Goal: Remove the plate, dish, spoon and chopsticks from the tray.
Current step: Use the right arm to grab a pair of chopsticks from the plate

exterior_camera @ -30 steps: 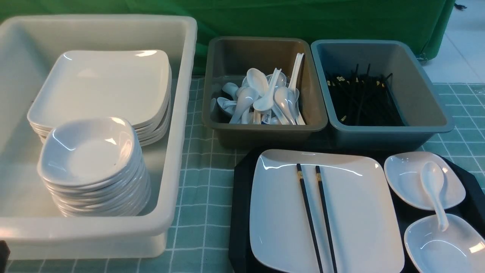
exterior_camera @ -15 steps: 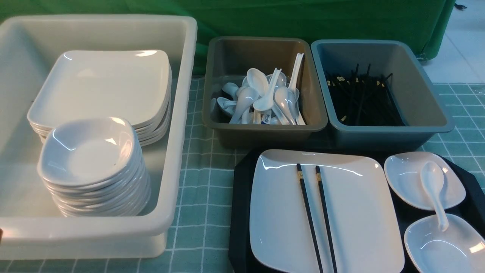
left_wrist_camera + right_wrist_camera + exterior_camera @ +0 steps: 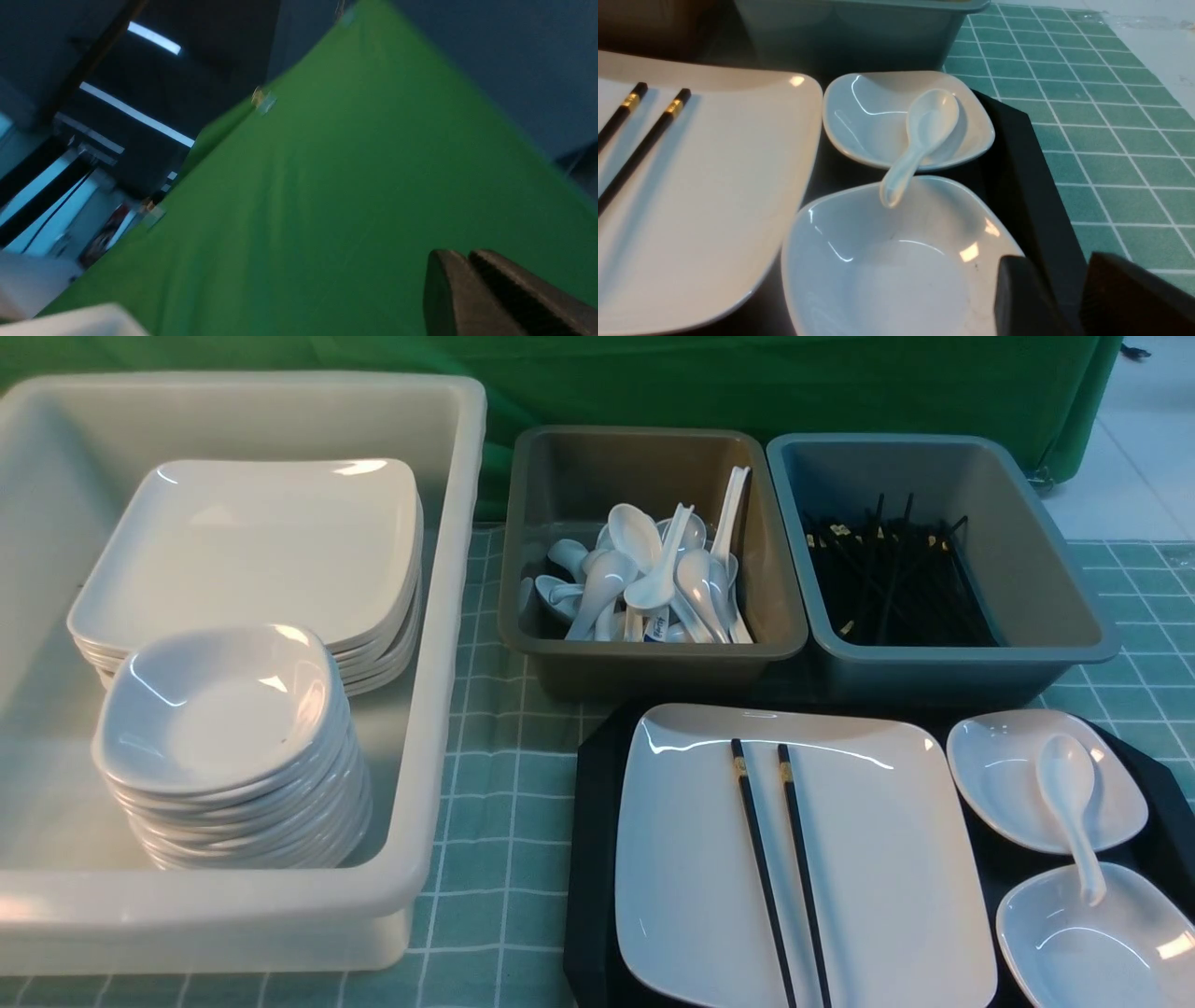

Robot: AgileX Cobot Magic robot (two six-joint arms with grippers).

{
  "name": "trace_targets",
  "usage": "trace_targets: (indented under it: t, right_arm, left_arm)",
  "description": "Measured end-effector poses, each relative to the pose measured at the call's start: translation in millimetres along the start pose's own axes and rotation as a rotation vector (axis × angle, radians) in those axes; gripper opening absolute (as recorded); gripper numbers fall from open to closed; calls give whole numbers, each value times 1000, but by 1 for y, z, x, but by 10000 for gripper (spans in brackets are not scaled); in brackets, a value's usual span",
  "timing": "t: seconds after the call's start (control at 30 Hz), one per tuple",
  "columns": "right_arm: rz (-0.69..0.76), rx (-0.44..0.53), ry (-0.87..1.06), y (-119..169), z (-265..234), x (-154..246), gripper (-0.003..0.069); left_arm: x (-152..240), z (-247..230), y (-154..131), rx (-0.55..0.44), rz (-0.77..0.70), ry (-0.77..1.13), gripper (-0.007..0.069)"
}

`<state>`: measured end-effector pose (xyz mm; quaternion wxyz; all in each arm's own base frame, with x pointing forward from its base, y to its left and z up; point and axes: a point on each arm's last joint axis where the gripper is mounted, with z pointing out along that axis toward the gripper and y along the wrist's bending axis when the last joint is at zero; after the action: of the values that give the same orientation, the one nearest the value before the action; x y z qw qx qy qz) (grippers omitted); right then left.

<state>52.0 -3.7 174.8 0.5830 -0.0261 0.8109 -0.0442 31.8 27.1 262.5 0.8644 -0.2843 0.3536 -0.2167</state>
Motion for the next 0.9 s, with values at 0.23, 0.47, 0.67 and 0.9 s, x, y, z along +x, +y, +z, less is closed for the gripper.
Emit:
trace_targets:
  t: [0.23,0.47,0.67,0.9]
  right_arm:
    - [0,0,-91,0,0,-8,241]
    - [656,-132,-347,1,-6,-32,241]
    - [823,-187,-466,-2,-11,-43,241]
    - [677,-205,-244,2,-23,-74,57]
  left_arm:
    - [-47,51,-87,105,42,210,17]
    - [-28,139,-134,-119,358,1037,17]
    - [52,163,-103,-60,333,1620,11]
    - [134,134,-111,57,381,1932,1]
